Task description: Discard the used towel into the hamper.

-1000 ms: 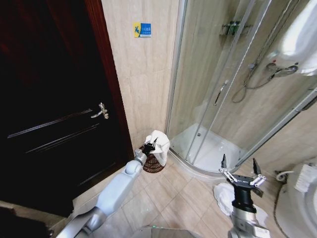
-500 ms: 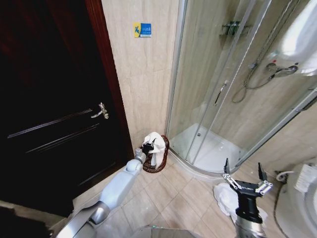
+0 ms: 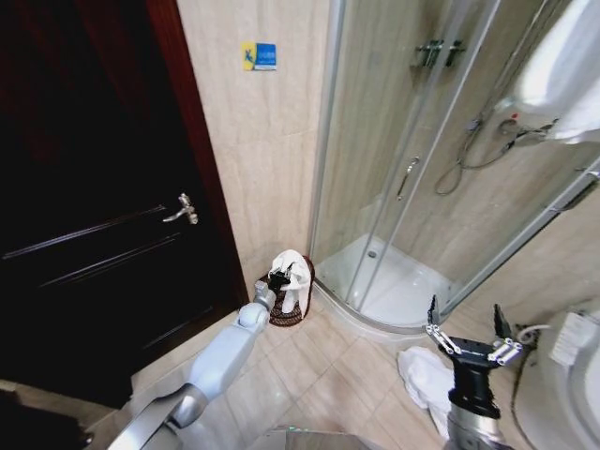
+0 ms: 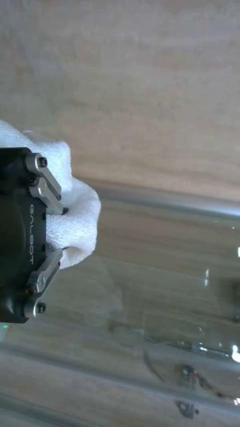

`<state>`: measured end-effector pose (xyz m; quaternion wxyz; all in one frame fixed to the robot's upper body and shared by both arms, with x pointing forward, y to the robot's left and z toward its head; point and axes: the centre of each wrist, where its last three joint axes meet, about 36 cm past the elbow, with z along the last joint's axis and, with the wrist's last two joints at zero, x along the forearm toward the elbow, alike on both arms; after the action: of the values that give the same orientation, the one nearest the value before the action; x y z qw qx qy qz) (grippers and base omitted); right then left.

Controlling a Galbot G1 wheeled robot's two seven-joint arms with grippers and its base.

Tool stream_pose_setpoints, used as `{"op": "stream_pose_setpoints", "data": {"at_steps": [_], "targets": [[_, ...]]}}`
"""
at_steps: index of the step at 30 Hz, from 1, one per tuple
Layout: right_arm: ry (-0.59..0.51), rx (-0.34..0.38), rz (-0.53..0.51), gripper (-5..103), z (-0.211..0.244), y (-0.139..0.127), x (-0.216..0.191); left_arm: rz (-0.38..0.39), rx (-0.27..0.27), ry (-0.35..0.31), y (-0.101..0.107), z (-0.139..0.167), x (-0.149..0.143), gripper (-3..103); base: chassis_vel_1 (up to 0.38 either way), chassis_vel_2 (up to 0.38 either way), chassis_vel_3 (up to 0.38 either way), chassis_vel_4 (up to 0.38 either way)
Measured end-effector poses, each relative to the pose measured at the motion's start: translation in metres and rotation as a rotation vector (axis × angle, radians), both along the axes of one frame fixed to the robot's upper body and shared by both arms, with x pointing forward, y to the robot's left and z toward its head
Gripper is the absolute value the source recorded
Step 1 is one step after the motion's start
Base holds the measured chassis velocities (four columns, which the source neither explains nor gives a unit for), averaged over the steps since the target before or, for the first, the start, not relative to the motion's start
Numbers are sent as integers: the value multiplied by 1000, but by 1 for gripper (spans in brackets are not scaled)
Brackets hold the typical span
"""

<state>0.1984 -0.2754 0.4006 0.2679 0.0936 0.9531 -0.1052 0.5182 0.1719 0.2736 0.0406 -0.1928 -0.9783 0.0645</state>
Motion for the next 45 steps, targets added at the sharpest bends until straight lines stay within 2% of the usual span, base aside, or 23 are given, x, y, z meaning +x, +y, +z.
{"op": "stream_pose_setpoints", "data": {"at_steps": [6, 17, 27, 32, 33, 34, 35, 37, 45], "targets": [[2, -16, 0, 100, -1, 2, 6, 0, -11, -1, -6, 0, -10, 9, -58, -90, 43, 52], [-4, -21, 6, 100, 5, 8, 19, 45, -19, 19, -10, 0, -54, 9, 1, 76, 23, -61], [-21, -27, 21, 100, 7, 11, 21, 70, -20, 28, -13, -3, -59, 9, -178, 140, 174, -150], [-21, -44, 43, 100, 2, 13, 19, 91, 4, 45, -16, -9, -58, 9, -103, 115, 68, -46], [-23, -73, 70, 100, -6, 13, 15, 107, 46, 63, -20, -17, -56, 9, 5, 3, -62, -36], [-23, -73, 70, 100, -6, 13, 15, 107, 46, 63, -20, -17, -56, 9, 5, 3, -62, -36], [-25, -93, 83, 100, -12, 12, 13, 115, 80, 79, -22, -23, -54, 9, 31, 3, -62, -5], [-35, -110, 93, 100, -18, 12, 12, 124, 111, 96, -24, -30, -48, 9, 60, -28, -35, 20], [-21, -110, 96, 100, -29, 11, 11, 134, 163, 122, -23, -39, -23, 9, 0, 0, 0, 0]]}}
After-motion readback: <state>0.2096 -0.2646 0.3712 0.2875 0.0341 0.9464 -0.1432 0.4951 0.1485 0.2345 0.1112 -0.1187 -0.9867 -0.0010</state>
